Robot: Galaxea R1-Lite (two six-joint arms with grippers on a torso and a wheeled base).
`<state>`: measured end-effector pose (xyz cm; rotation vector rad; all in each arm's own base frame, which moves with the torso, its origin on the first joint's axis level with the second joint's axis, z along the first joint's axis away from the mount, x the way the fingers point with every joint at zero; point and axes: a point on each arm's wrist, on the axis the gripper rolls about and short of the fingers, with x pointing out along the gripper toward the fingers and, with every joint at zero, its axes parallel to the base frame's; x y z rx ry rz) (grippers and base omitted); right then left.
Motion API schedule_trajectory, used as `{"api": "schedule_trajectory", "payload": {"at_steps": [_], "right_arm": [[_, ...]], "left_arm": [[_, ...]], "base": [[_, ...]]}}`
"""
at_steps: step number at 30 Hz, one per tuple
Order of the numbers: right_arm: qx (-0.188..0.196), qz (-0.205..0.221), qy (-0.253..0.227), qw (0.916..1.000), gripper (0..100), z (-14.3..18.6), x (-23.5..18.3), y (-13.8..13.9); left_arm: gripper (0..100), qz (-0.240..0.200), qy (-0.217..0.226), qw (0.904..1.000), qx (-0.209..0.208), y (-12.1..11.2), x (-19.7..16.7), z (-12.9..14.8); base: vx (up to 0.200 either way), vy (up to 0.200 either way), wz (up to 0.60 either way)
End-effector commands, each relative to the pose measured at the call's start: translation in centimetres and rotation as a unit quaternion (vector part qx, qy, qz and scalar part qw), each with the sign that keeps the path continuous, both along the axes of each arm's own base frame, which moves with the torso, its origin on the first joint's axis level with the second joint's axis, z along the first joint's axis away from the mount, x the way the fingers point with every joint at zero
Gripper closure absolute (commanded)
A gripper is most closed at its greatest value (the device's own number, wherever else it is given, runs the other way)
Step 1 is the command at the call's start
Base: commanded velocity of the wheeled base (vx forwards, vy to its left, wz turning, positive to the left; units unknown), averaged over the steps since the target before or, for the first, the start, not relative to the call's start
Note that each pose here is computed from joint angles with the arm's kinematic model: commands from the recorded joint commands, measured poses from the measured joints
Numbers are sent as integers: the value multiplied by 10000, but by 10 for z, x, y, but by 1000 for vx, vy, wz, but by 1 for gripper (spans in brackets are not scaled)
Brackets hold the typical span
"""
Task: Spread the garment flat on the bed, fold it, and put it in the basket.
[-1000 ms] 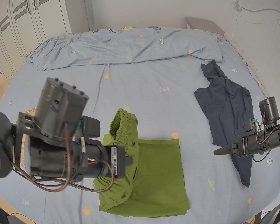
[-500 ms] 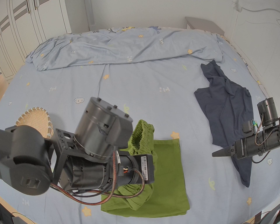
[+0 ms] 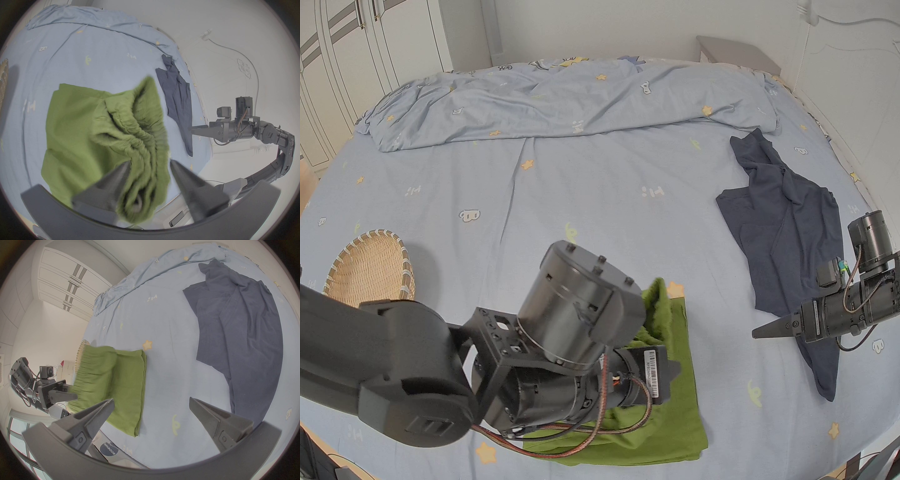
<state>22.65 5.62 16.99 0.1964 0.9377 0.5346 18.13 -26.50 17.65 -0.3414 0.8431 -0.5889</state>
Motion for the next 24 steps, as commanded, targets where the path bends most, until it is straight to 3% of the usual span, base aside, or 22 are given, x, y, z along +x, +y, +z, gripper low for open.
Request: {"api": "schedule_trajectory", "payload": {"at_steps": [1,10,12,16,18,20,21,22,24], "right_arm": [[0,26,13,10000,0,-1,0,1],[-1,100,44,9999,0,-2,-2,4],[14,151,1,9999,0,0,-4,6],[68,336,-82,9994,0,4,-8,13],[92,402,-155,9990,0,7,-12,15],[145,619,-227,9977,0,11,-20,22],[145,619,-227,9977,0,11,-20,22],[156,682,-216,9973,0,10,-24,23],[181,697,-269,9970,0,13,-26,23]], "left_arm": [[0,-35,67,9999,77,-8,2,-12],[0,238,58,9993,-288,-1,8,-7],[0,665,-4,9967,-456,25,25,4],[0,936,47,9932,-689,70,38,15],[0,942,165,9922,-795,86,40,15],[0,780,536,9898,-1064,119,48,5],[0,780,536,9898,-1064,119,48,5],[0,599,751,9882,-1191,138,51,-9],[0,362,813,9881,-1251,152,52,-26]], "base": [[0,0,0],[0,0,0],[0,0,0],[0,0,0],[0,0,0],[0,0,0],[0,0,0],[0,0,0],[0,0,0]]}}
